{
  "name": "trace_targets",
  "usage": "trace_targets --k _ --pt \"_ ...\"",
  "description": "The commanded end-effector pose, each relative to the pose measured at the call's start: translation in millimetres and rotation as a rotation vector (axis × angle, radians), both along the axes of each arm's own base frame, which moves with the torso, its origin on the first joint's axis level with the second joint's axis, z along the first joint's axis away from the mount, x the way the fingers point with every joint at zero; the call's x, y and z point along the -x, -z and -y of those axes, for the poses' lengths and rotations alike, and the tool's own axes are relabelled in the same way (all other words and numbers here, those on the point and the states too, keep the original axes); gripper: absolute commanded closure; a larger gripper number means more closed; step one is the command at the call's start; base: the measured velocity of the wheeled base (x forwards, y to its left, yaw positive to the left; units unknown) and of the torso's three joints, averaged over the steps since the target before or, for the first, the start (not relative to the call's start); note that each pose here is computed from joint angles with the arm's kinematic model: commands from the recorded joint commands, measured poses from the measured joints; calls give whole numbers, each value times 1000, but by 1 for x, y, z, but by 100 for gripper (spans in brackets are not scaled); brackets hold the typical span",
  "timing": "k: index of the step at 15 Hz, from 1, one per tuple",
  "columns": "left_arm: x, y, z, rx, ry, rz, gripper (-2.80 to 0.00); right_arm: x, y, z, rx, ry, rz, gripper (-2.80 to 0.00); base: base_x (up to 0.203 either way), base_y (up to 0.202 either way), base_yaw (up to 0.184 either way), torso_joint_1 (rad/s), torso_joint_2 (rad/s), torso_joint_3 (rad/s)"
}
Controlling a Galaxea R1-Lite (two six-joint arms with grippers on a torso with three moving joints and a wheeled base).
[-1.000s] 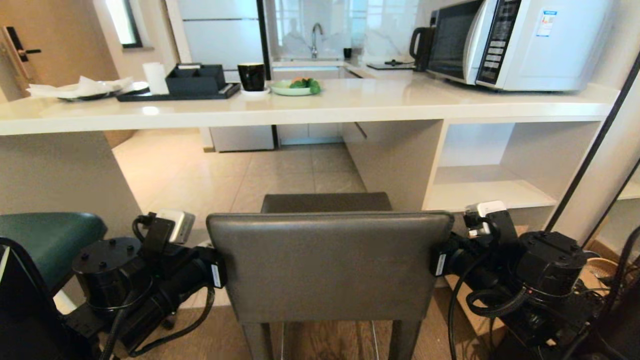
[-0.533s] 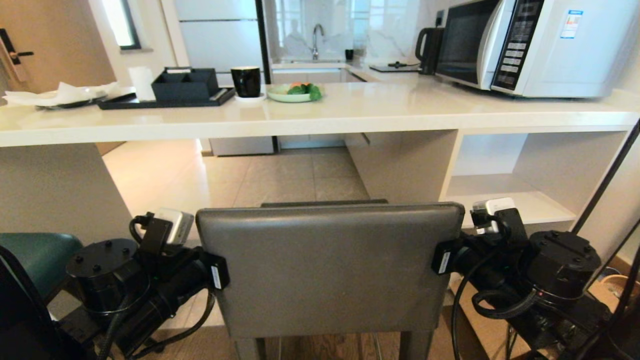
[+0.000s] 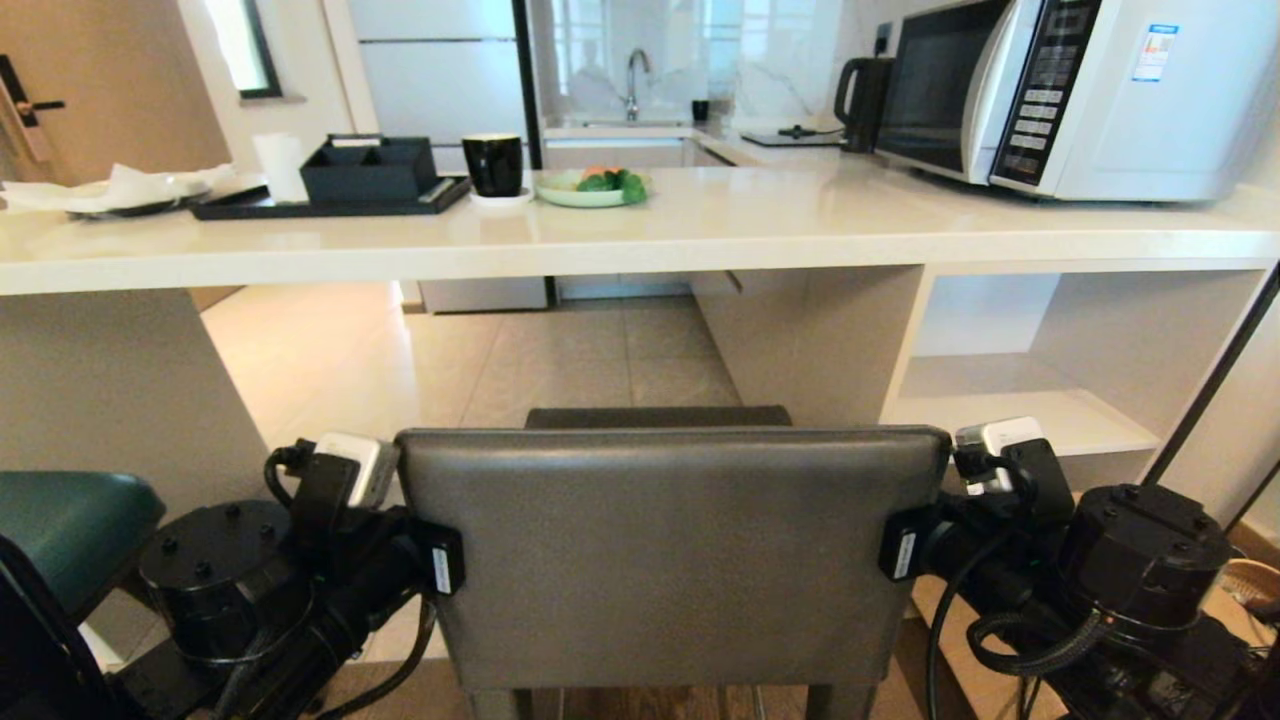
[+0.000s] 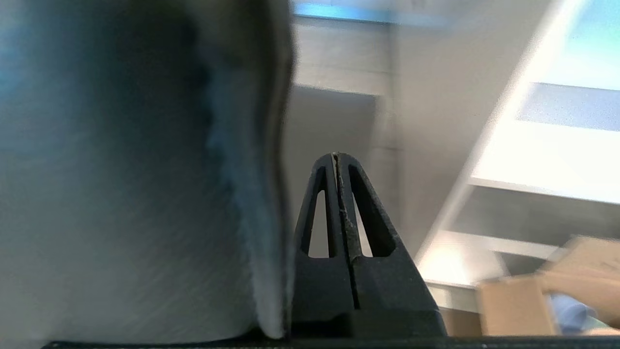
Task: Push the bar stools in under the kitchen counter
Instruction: Push the gray chair back under the dining table
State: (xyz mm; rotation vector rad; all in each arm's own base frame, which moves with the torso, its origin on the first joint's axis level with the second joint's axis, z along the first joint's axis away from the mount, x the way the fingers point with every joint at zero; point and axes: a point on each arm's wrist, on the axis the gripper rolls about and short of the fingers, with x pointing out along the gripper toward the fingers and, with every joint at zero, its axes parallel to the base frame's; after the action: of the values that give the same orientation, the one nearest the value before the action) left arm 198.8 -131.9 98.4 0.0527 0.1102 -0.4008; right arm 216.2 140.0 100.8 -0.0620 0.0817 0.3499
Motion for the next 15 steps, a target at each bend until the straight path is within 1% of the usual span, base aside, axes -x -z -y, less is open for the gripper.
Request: trace_targets --k 1,2,3,9,10,13,15 --pt "20 0 19 -10 111 3 0 0 -5 -4 -10 -22 33 0 0 0 0 0 0 0" --pt "26 -1 25 -12 124 8 0 0 -4 -4 -7 -25 32 0 0 0 0 0 0 0" --pt "27 -1 26 -13 121 9 0 1 -4 -4 -7 -23 31 0 0 0 0 0 0 0" --pt "26 1 22 -18 100 0 0 4 -1 -2 1 -23 11 0 0 0 0 0 0 0" --pt "24 1 21 -20 83 -1 0 4 -2 -2 -1 -23 14 0 0 0 0 0 0 0" --pt "21 -1 20 -9 75 10 0 3 -5 -2 -4 -22 28 0 0 0 0 0 0 0" --pt "18 -3 19 -4 59 16 0 4 -5 -2 -2 -22 30 0 -163 0 2 6 7 -9"
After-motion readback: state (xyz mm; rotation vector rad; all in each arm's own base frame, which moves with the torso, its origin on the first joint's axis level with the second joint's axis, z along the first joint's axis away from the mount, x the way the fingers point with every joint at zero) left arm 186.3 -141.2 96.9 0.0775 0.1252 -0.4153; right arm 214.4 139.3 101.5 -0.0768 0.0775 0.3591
